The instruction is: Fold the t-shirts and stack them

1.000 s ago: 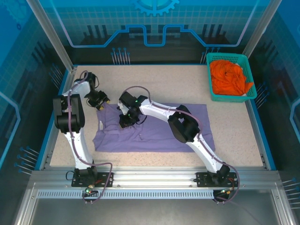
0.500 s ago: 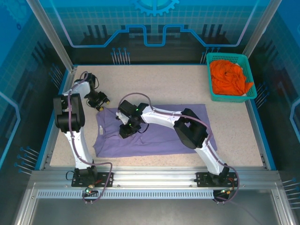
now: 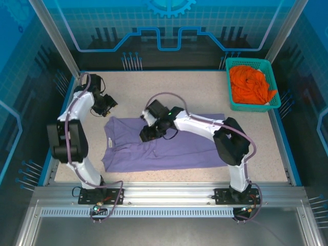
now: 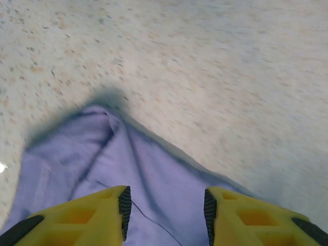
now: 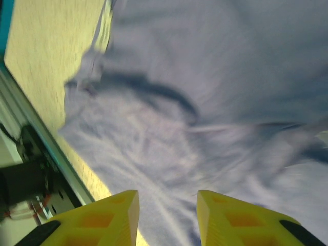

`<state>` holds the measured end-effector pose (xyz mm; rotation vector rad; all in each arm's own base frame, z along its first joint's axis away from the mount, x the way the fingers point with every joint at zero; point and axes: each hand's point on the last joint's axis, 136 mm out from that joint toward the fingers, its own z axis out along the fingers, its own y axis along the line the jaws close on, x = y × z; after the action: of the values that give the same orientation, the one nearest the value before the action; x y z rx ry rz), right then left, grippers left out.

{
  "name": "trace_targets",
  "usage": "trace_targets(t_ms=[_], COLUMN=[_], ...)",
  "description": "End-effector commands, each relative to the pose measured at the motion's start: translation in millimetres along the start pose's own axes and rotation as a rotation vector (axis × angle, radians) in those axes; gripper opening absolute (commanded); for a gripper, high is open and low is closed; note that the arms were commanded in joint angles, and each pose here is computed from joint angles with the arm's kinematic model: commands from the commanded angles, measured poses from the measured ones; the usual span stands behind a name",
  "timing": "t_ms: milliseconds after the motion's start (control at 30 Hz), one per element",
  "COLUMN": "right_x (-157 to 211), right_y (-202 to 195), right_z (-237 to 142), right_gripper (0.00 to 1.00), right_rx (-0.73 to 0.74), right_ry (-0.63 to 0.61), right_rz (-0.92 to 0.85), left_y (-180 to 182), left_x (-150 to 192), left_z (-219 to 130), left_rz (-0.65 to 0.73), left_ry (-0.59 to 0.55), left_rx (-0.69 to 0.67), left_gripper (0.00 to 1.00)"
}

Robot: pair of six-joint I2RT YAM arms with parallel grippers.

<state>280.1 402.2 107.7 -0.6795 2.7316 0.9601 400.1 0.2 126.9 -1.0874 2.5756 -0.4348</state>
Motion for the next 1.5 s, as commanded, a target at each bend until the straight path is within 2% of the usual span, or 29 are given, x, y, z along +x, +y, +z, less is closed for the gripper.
trace_targets(t_ms=[0,67,133,233,367,667,967,1133,1233,1367,1467], right_x=[-12,-15,-16,-18,-24,-30,-24,-23,-21,-18,-17], right_y=[-30,-32,-28,-22,-23,-26,-26,-30,-34,-47,-71], right_z=[-3,1,6,14,27,50,45,30,11,-21,-51], right_gripper=[0.36,0.35,0.35,0.35,0.34,0.33,0.33,0.34,0.36,0.39,0.4], right_rx=[0.017,0.009,0.0,-0.007,0.012,0.006,0.003,-0.003,0.014,0.027,0.082], right_ry=[-0.027,-0.021,-0.014,-0.008,0.008,0.037,0.034,-0.003,-0.04,-0.106,-0.172], right_rz=[0.111,0.12,0.109,0.104,0.103,0.115,0.102,0.121,0.121,0.155,0.206], left_y=[2,0,-4,1,14,79,110,110,97,71,46], left_x=[50,76,97,125,153,177,202,201,192,149,115], left_z=[-5,-4,4,19,25,30,24,20,9,-13,-19], left_rz=[-0.03,0.0,0.031,0.109,0.185,0.194,0.185,0.153,0.112,0.03,-0.002], left_ry=[0.041,0.054,0.122,0.235,0.292,0.284,0.334,0.318,0.282,0.173,0.14], left_rx=[0.0,0.033,0.06,0.022,-0.016,-0.168,-0.187,-0.184,-0.129,-0.037,0.008], left_gripper=[0.42,0.43,0.41,0.32,0.32,0.33,0.33,0.33,0.34,0.38,0.38])
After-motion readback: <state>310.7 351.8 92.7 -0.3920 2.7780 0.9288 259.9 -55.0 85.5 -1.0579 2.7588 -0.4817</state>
